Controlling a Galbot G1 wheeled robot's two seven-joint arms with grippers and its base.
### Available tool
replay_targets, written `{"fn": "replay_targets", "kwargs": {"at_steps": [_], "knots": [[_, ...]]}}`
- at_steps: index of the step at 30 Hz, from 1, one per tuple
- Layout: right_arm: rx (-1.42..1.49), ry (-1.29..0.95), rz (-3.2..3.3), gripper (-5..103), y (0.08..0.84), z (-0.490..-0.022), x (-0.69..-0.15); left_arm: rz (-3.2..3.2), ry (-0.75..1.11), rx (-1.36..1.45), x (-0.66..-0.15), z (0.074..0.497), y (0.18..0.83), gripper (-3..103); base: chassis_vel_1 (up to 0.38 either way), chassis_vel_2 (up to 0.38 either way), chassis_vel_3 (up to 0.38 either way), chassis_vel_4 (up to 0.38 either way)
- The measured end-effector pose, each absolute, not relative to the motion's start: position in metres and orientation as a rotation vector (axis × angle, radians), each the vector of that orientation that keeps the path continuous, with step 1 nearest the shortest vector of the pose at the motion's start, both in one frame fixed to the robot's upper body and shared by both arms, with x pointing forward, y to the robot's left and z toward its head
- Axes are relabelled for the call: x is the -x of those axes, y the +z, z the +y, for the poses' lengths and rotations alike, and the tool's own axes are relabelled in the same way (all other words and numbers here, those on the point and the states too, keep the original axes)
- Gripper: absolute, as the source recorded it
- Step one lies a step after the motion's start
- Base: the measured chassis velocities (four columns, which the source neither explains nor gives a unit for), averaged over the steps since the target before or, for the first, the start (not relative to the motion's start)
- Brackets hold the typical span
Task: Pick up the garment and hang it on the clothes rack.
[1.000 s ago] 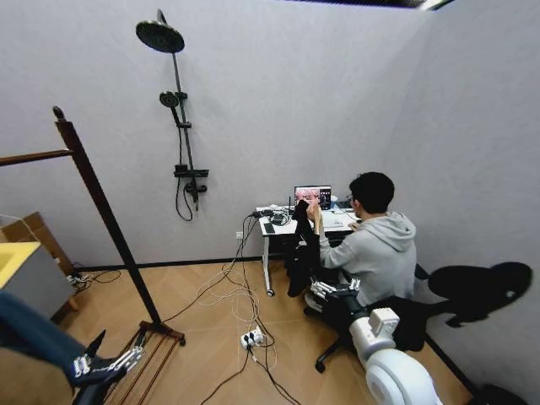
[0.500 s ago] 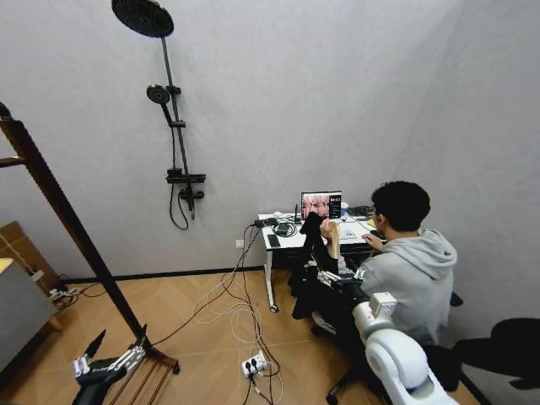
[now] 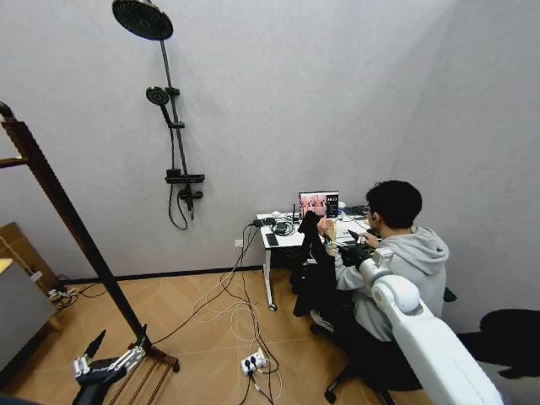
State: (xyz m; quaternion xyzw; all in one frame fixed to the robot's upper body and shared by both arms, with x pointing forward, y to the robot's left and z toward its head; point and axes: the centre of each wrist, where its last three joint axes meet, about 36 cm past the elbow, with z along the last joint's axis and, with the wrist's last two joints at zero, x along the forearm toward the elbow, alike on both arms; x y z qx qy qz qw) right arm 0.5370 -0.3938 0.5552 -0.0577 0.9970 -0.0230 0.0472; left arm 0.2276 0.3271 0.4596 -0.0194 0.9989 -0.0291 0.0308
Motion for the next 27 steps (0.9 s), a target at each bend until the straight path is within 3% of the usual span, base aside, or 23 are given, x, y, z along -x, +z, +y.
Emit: {"fn": "replay_targets", "kwargs": {"at_steps": [7,12,14,15,17,19,20,21,23,25,27], "knots": [[0.158,-0.029,3.089,102,0.551,-0.398,-0.564,3.078,-0.089,0.060,-0.228,0.327,0.460,100,0.000,0.000,0.000,0.000],[0.142,-0.042,3.109,94,0.545,-0.398,-0.578,3.078,-0.090,0.060,-0.228,0.327,0.460,100,0.000,0.000,0.000,0.000],[0.146,-0.061,3.109,78,0.542,-0.398,-0.586,3.078,-0.090,0.060,-0.228,0.327,0.460,100,0.000,0.000,0.000,0.000],[0.146,-0.061,3.109,78,0.542,-0.398,-0.586,3.078,-0.090,0.060,-0.228,0.327,0.460,100,0.000,0.000,0.000,0.000],[0.162,-0.074,3.110,66,0.542,-0.398,-0.590,3.078,-0.090,0.060,-0.228,0.327,0.460,100,0.000,0.000,0.000,0.000],[0.167,-0.082,3.107,66,0.543,-0.397,-0.591,3.078,-0.090,0.060,-0.228,0.327,0.460,100,0.000,0.000,0.000,0.000],[0.174,-0.109,3.100,56,0.544,-0.396,-0.592,3.078,-0.090,0.060,-0.228,0.327,0.460,100,0.000,0.000,0.000,0.000],[0.174,-0.109,3.100,56,0.544,-0.396,-0.592,3.078,-0.090,0.060,-0.228,0.327,0.460,100,0.000,0.000,0.000,0.000],[0.182,-0.139,3.094,44,0.544,-0.395,-0.593,3.078,-0.090,0.060,-0.228,0.327,0.460,100,0.000,0.000,0.000,0.000],[0.183,-0.142,3.094,44,0.543,-0.394,-0.593,3.078,-0.090,0.060,-0.228,0.327,0.460,100,0.000,0.000,0.000,0.000],[0.188,-0.144,3.093,34,0.544,-0.393,-0.593,3.078,-0.090,0.060,-0.228,0.327,0.460,100,0.000,0.000,0.000,0.000]]}}
